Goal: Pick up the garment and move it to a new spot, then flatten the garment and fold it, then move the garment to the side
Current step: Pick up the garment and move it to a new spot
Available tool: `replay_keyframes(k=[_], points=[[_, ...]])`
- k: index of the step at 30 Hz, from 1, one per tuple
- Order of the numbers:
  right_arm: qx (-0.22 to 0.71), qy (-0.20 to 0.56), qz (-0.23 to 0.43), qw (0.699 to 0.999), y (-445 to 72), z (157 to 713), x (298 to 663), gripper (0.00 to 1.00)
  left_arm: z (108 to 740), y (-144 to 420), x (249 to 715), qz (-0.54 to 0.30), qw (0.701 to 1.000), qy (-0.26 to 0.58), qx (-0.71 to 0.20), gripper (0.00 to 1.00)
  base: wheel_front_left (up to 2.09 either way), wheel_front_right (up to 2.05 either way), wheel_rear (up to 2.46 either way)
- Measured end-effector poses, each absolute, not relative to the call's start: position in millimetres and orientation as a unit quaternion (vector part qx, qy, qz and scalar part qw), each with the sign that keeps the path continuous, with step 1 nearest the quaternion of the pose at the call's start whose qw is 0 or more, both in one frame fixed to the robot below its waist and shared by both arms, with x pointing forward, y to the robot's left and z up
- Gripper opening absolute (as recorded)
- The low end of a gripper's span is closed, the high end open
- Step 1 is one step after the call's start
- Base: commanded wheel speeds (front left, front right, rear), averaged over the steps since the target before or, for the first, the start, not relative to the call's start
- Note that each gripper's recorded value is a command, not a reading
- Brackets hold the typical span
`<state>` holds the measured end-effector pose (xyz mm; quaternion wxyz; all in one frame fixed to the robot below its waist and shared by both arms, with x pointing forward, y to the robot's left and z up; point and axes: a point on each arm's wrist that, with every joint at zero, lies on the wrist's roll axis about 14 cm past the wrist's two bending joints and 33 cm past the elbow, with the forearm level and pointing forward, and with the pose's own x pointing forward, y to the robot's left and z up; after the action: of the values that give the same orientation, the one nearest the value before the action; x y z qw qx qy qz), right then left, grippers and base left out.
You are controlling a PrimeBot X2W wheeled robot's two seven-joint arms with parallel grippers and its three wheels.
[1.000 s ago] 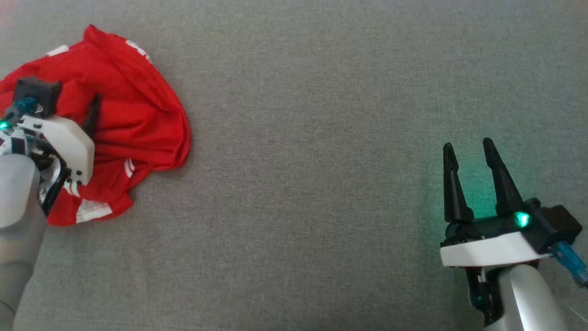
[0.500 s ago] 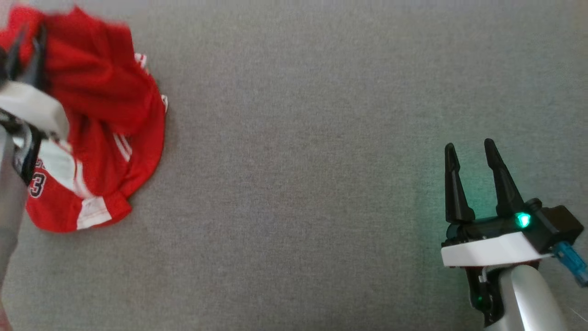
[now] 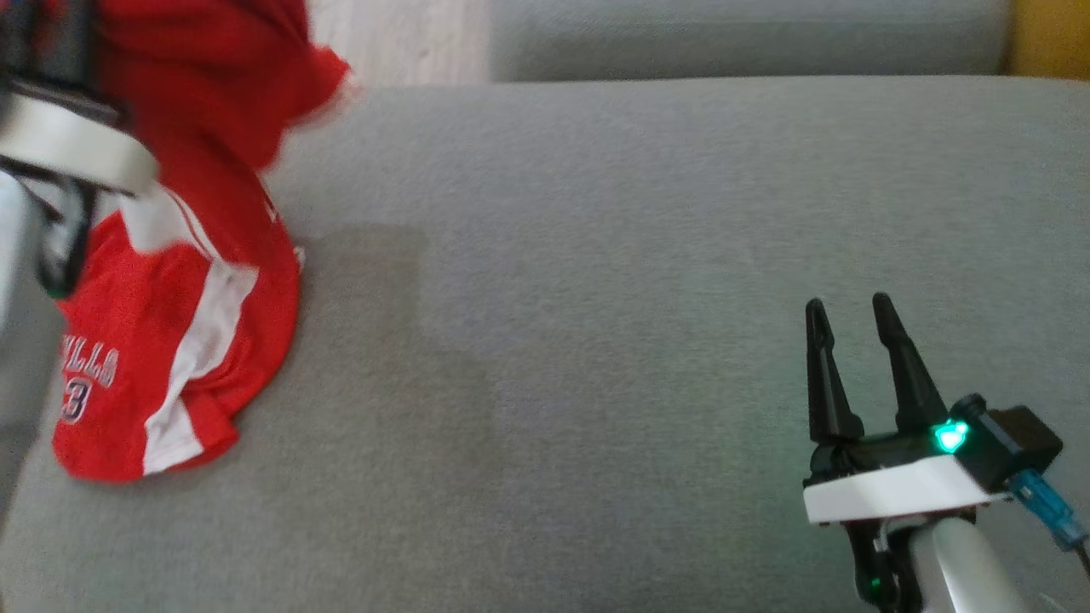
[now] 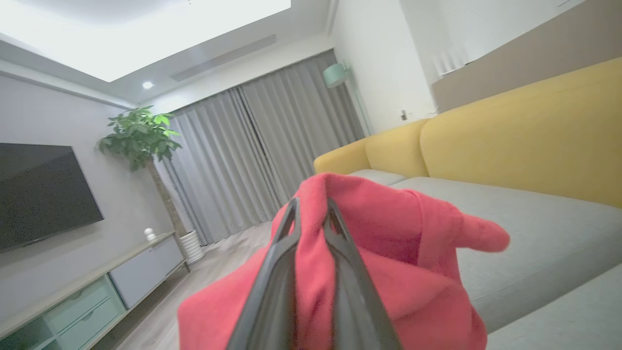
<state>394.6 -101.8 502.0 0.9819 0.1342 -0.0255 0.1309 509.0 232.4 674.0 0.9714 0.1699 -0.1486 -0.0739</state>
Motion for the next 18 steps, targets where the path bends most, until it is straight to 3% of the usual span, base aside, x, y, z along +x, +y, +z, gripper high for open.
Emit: replay_keyframes(k=[8,18], points=[[0.133,-0.05,0.092,0.986,-129.9,517.1,373.1,1.0,661.9,119.2,487.5,-0.204,0.958,-0.14,0.143,0.0,0.0,0.0,0.0],[0.133,-0.071,0.015,0.988,-180.0,525.8,348.6,1.0,642.2,-19.5,460.8,-0.364,0.918,-0.123,0.101,0.0,0.0,0.0,0.0]])
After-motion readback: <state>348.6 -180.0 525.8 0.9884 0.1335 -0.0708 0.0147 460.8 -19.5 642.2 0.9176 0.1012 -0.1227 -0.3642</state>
